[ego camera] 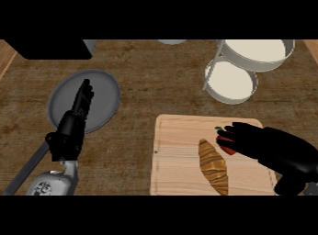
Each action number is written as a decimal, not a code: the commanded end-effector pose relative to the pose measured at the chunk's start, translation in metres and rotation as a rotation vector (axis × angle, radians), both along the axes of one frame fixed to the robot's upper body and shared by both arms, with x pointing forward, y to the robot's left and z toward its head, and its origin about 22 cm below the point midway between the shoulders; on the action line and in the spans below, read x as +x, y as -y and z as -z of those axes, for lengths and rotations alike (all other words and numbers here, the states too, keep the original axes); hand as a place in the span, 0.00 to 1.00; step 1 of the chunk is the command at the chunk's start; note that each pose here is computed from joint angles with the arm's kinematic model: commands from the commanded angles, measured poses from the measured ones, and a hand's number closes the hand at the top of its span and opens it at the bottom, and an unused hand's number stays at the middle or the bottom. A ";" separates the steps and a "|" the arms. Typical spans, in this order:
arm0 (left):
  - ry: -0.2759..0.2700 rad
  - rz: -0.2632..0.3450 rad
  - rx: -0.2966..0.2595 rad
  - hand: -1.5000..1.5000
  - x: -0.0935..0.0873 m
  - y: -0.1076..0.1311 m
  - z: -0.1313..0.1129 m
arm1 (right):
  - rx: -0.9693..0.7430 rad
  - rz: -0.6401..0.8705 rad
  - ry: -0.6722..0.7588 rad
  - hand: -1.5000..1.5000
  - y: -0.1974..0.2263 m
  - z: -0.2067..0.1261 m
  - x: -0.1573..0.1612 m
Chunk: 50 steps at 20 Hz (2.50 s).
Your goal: Pick the croissant from the cutting board and place it in the tiered basket
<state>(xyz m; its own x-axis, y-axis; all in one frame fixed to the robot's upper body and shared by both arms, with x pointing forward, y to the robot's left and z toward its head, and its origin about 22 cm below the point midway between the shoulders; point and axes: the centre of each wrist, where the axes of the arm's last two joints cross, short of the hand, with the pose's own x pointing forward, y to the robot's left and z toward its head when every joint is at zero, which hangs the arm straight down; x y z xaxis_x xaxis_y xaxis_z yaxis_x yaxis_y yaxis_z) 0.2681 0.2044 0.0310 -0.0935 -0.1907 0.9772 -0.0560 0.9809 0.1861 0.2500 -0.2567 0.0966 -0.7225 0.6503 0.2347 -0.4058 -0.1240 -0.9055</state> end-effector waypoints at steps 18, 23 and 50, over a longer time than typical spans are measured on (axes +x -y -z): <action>0.007 0.003 0.017 0.50 -0.005 -0.011 -0.007 | -0.033 -0.030 -0.060 0.00 -0.051 0.029 0.010; -0.004 -0.012 -0.008 0.50 0.007 0.004 -0.001 | -0.028 -0.025 -0.079 0.00 -0.037 0.032 -0.005; 0.006 -0.014 0.003 0.50 0.008 0.010 -0.004 | 0.094 -0.061 0.116 1.00 -0.063 0.108 -0.009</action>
